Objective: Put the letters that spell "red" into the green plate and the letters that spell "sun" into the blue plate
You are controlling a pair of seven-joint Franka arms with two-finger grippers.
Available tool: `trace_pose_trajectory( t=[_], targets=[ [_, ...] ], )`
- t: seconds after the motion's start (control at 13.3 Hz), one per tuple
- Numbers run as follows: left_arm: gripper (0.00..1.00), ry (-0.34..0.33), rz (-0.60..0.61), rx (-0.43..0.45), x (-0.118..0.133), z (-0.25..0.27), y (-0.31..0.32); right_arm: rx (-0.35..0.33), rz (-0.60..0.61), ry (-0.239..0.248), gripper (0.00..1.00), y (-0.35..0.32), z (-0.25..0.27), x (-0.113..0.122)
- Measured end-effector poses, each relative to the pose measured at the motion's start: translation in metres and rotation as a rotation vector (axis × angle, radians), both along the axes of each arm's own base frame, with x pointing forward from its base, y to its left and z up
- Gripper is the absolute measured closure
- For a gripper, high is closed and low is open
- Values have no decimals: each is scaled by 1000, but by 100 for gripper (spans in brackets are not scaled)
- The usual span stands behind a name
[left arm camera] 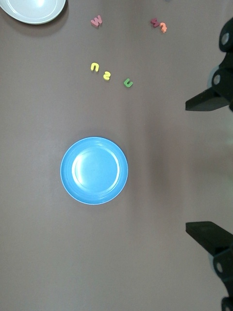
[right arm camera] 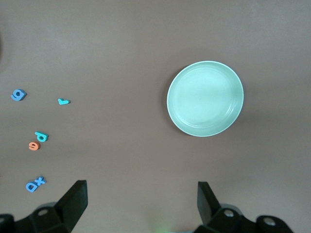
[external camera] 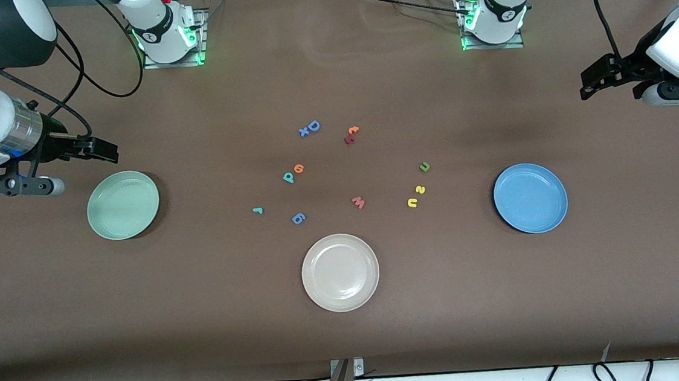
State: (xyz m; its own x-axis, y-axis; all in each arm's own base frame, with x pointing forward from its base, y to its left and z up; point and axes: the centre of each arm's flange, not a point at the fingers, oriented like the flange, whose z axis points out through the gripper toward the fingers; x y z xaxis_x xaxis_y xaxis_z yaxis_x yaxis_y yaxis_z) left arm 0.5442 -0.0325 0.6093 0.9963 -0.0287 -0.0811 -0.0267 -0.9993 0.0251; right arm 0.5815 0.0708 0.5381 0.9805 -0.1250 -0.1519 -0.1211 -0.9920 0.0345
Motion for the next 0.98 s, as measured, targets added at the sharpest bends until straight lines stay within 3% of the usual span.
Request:
trace_pose_trajectory(
  t=[0.98],
  targets=[
    [0, 0, 0, 0, 0, 0, 0, 4, 34, 8, 0, 21, -4, -2]
  ],
)
